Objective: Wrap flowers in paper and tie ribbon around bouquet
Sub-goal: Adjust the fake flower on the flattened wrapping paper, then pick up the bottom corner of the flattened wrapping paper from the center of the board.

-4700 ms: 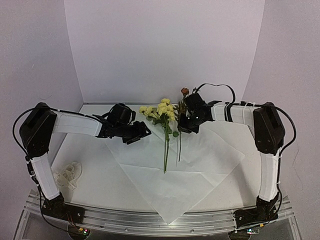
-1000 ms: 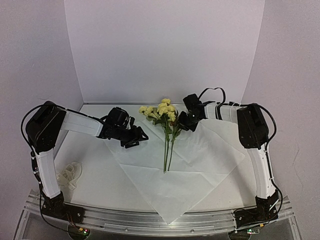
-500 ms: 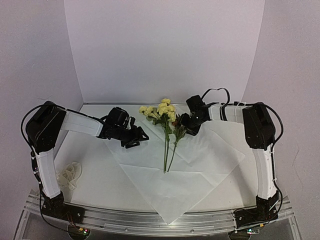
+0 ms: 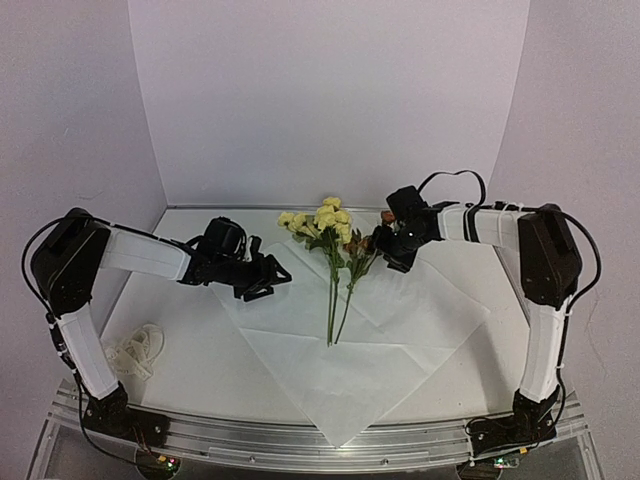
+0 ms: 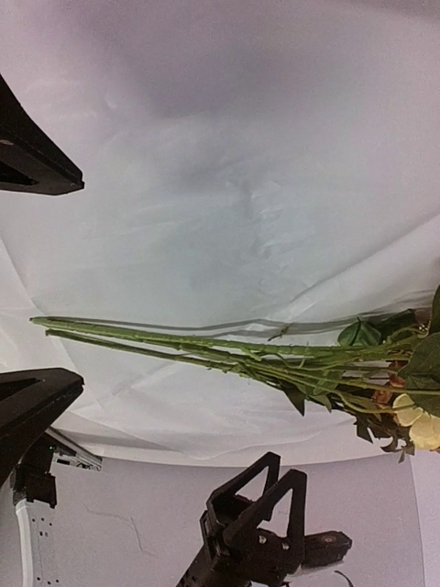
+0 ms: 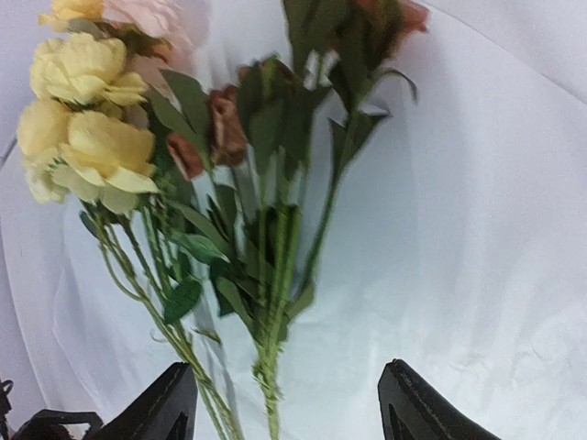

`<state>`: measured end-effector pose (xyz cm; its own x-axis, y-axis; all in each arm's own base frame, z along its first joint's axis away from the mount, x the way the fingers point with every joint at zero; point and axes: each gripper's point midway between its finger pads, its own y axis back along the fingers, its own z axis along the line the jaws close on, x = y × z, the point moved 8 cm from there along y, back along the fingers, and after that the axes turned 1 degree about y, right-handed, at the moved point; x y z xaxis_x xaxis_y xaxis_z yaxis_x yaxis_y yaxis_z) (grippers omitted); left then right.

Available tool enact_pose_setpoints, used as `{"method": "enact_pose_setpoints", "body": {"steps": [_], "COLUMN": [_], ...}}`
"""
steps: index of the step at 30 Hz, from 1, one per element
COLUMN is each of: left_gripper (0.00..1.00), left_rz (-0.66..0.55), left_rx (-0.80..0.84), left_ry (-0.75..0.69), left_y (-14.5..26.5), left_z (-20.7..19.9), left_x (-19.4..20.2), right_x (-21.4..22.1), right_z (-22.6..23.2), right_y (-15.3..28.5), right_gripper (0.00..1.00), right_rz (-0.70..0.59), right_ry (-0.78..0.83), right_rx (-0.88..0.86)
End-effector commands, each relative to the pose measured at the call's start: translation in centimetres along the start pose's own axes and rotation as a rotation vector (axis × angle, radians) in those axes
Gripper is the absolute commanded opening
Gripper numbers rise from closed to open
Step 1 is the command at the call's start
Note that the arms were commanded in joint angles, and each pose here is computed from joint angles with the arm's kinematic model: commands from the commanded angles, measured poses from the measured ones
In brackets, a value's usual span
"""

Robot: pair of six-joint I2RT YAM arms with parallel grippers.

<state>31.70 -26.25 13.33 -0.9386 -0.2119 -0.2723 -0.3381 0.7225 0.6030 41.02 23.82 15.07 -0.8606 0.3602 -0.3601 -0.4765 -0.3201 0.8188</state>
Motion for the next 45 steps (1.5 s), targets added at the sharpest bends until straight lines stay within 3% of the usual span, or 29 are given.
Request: {"method": "enact_pose_setpoints", "body": {"steps": [1, 10, 13, 24, 29, 41, 45], "left_gripper": [0.68, 0.69, 0.69, 0.69, 0.69, 0.69, 0.69], "left_rz": [-0.054, -0.026, -0.024, -0.053, -0.06, -0.073, -0.068], "left_rx": [0.056, 0.009, -0.015, -0.016, -0.014, -0.016, -0.022], "left_ry": [0.027, 0.006, 0.015, 0.005, 0.005, 0.004, 0.008], "left_y": [3.7, 7.0, 7.9, 9.4, 9.7, 10.1, 9.9], "left_z": [-0.9, 0.4, 1.0, 0.7, 0.7, 0.9, 1.0], "left_x": [1.1, 8.1, 10.2, 13.2, 13.8, 14.0, 14.1], "right_x": [3.1, 16.0, 20.6, 34.5, 37.8, 40.1, 40.6], "right_z": [-0.3, -3.1, -3.0, 2.2, 3.2, 2.3, 1.6], "right_y": [4.8, 10.9, 12.4, 15.5, 13.8, 11.8, 11.4], "right_gripper": [0.7, 0.71, 0.71, 0.67, 0.66, 0.66, 0.6], "right_rz": [-0.008, 0.025, 0.037, 0.088, 0.179, 0.28, 0.309], "right_ry": [0.057, 0.269, 0.405, 0.93, 0.992, 1.042, 1.034], "right_rx": [0.044, 0.06, 0.054, -0.021, 0.004, 0.043, 0.047]}}
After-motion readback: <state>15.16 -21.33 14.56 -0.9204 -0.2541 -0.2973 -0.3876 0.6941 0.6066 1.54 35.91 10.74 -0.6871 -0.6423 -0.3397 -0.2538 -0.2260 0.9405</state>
